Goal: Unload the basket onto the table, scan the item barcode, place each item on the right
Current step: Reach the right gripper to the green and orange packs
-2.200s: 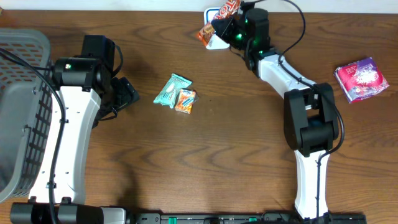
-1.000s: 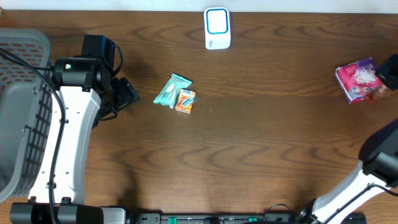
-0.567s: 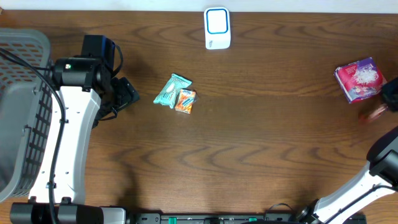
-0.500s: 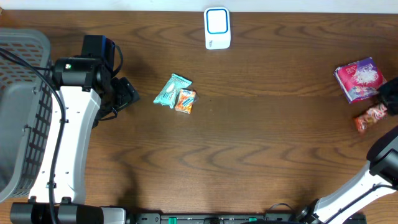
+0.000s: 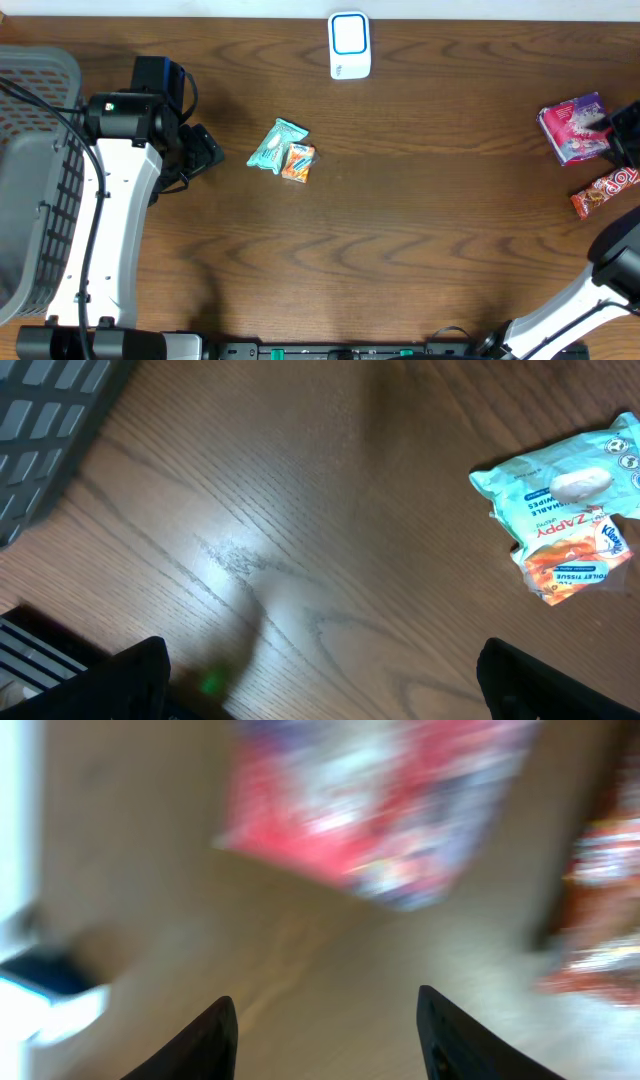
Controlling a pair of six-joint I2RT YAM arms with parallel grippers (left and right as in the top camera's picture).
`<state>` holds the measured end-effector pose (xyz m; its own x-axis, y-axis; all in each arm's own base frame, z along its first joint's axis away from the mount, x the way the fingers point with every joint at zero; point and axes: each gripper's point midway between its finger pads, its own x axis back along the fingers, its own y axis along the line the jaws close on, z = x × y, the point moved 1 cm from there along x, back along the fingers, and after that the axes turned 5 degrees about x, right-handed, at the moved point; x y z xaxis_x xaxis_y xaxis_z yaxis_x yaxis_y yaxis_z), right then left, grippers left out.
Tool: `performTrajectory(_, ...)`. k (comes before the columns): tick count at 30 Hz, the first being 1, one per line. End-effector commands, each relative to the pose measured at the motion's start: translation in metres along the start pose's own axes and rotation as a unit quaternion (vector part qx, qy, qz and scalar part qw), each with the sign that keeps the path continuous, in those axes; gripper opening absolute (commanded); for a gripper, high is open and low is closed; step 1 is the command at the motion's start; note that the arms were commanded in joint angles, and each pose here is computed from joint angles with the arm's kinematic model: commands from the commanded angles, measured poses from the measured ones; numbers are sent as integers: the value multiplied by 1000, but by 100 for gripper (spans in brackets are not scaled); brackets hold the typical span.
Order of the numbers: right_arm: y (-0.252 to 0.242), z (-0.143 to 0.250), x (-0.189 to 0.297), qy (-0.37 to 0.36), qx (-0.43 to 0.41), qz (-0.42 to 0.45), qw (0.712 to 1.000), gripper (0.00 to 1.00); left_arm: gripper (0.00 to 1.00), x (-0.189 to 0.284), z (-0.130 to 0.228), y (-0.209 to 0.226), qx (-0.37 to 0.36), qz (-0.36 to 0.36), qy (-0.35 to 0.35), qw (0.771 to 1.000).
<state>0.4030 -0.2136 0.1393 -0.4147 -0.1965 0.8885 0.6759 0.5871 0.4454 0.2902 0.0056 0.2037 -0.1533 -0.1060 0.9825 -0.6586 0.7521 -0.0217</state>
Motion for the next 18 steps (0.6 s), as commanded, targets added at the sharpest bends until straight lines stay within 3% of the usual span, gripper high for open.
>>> performTrajectory(1,104,36,36,28,81,-176,981,56,98,-1,1,2,-1,-5,1,1000)
performTrajectory(6,166,92,16,80,195,-209,955,61,98,-1,1,2,-1,-5,1,1000)
performTrajectory(8,194,135,-5,111,255,-196,940,64,98,-1,1,2,-1,-5,1,1000)
performTrajectory(9,204,152,-14,121,275,-187,935,72,98,-1,1,2,-1,-5,1,1000)
performTrajectory(10,214,169,-22,128,298,-180,929,85,98,-1,1,2,-1,-5,1,1000)
performTrajectory(12,230,200,-35,138,336,-169,916,94,98,-1,1,2,-1,-5,1,1000)
performTrajectory(18,273,314,-73,138,445,-119,877,99,98,-1,1,2,-1,-5,1,1000)
